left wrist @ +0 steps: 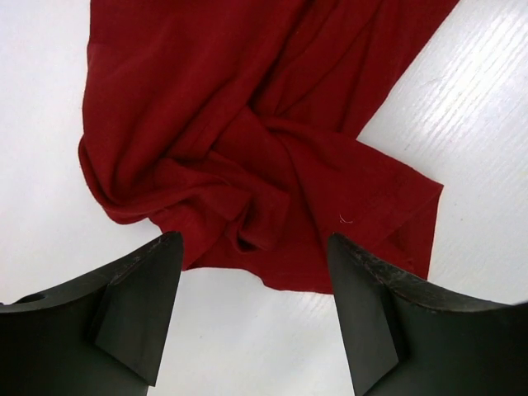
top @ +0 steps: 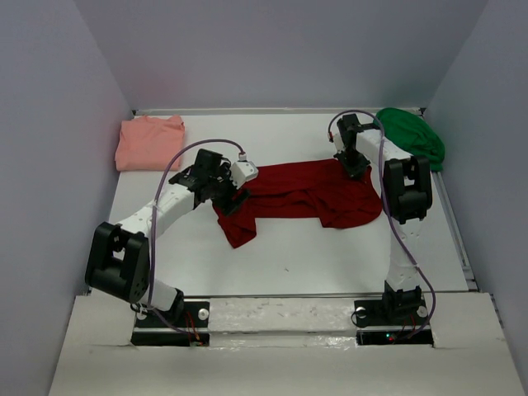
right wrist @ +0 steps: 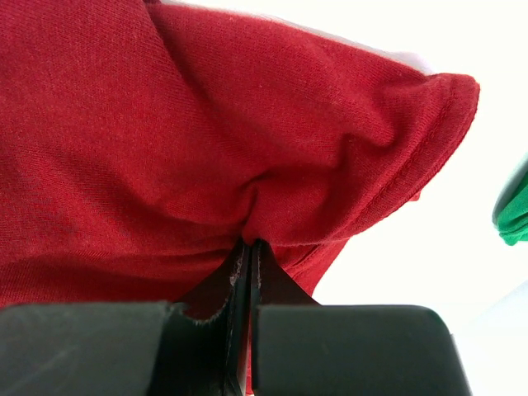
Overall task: Fold and stack the t-shirts
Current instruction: Flatten out the tshirt
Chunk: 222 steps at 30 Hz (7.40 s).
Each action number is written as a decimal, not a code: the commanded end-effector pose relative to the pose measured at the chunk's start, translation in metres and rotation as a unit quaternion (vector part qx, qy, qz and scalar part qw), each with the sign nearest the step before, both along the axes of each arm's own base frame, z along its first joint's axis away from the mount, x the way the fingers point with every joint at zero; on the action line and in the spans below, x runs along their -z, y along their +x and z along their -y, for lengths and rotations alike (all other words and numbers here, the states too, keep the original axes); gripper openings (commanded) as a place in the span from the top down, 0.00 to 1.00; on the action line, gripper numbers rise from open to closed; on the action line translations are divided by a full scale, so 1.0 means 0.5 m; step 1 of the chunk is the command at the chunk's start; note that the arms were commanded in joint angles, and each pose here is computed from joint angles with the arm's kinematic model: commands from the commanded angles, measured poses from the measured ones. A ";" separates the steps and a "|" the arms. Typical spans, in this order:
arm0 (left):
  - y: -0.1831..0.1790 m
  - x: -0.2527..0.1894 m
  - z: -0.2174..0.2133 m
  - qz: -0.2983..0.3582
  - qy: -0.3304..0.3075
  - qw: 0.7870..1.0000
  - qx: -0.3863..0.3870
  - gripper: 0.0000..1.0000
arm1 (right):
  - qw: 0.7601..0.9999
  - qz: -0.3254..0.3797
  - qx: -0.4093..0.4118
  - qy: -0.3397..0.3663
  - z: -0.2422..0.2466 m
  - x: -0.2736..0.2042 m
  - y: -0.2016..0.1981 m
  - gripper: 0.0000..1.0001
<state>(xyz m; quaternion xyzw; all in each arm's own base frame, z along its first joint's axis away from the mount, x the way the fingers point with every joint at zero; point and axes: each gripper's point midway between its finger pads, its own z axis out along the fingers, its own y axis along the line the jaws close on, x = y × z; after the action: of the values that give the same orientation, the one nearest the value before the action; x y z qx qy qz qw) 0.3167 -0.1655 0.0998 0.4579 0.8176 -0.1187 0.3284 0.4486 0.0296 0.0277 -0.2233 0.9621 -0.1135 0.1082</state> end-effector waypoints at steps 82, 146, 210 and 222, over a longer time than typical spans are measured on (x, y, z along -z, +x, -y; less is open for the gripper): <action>0.145 -0.445 -0.262 0.407 0.169 0.832 -0.337 1.00 | 0.921 0.387 0.046 -0.026 0.057 -0.571 0.098 1.00; 0.472 -0.398 -0.283 0.363 -0.056 0.862 -0.348 0.34 | 0.881 0.468 0.018 0.067 0.080 -0.516 0.325 0.63; -0.044 0.036 -0.355 -0.088 0.070 0.969 -0.220 0.01 | 0.967 -0.121 0.062 0.218 -0.032 -0.045 -0.349 0.41; -0.079 0.061 -0.376 -0.154 0.053 0.962 -0.221 0.01 | 0.962 -0.163 0.056 0.211 -0.027 -0.023 -0.397 0.41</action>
<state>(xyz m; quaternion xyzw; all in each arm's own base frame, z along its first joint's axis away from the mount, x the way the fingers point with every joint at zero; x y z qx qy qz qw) 0.2807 0.0248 0.0604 0.2549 0.9454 -0.0445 0.1981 0.2634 0.0421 0.0400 -0.1549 0.9817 0.1106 0.0080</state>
